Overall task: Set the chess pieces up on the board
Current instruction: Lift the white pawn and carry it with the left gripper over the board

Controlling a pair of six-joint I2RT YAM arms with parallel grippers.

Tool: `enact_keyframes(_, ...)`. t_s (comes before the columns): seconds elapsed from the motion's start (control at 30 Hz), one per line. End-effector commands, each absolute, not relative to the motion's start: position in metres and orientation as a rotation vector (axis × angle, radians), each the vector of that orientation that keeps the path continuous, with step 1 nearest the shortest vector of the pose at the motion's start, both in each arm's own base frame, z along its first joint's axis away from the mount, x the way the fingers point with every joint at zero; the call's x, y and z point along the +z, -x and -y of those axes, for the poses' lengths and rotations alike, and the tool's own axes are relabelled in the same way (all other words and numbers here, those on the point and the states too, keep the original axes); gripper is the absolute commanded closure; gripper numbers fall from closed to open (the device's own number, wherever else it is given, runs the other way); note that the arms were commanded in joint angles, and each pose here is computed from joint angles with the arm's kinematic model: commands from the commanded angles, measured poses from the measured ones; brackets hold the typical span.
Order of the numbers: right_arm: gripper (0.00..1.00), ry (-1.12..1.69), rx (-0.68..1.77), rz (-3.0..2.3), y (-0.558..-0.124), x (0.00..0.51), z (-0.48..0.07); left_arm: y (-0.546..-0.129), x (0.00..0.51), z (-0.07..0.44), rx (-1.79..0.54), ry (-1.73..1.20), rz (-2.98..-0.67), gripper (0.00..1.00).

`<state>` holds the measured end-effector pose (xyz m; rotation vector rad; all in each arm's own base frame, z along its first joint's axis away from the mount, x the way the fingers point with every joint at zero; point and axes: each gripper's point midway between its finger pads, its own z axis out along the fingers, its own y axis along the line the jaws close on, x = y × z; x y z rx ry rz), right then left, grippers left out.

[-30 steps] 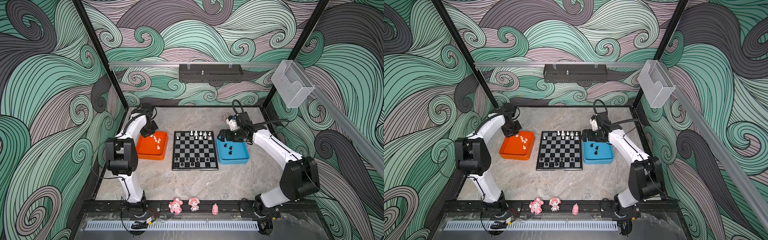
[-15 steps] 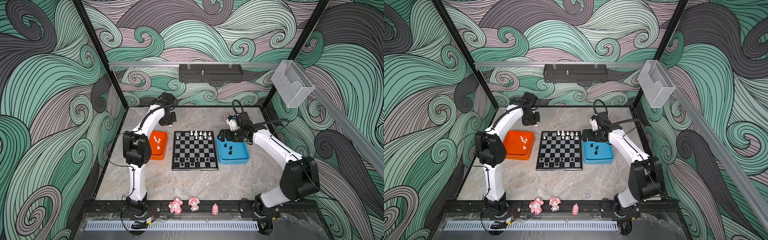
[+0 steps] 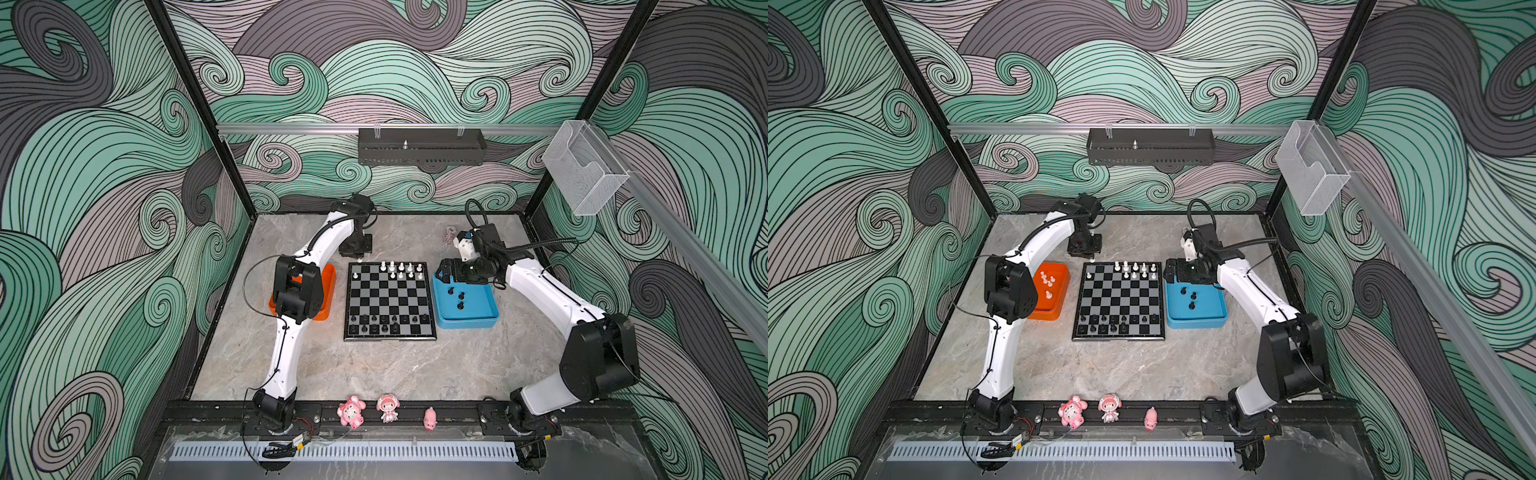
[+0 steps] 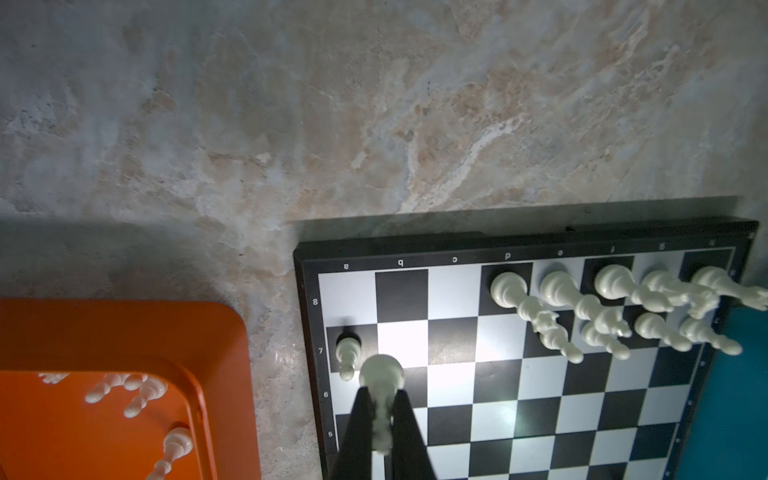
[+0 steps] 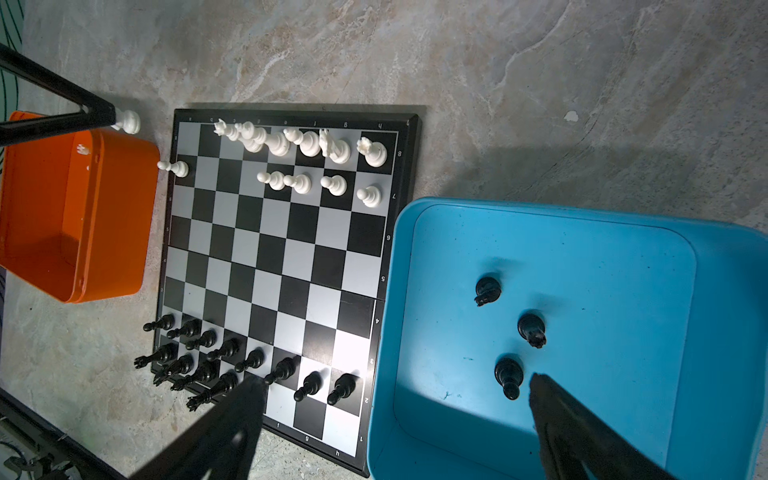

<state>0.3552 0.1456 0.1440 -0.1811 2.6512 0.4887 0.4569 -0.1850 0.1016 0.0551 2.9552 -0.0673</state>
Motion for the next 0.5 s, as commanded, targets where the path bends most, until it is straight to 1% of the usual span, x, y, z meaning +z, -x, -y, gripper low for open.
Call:
enact_keyframes(0.0,0.01,0.187,0.474,-2.676,-0.352,0.137,-0.141,-0.452,0.094,0.19,-0.062,-0.109,-2.999,0.96)
enact_keyframes(0.47,0.01,0.179,0.478,-2.688,-0.354,0.132,-0.138,-0.459,0.072,0.204,-0.094,-0.124,-3.026,0.96)
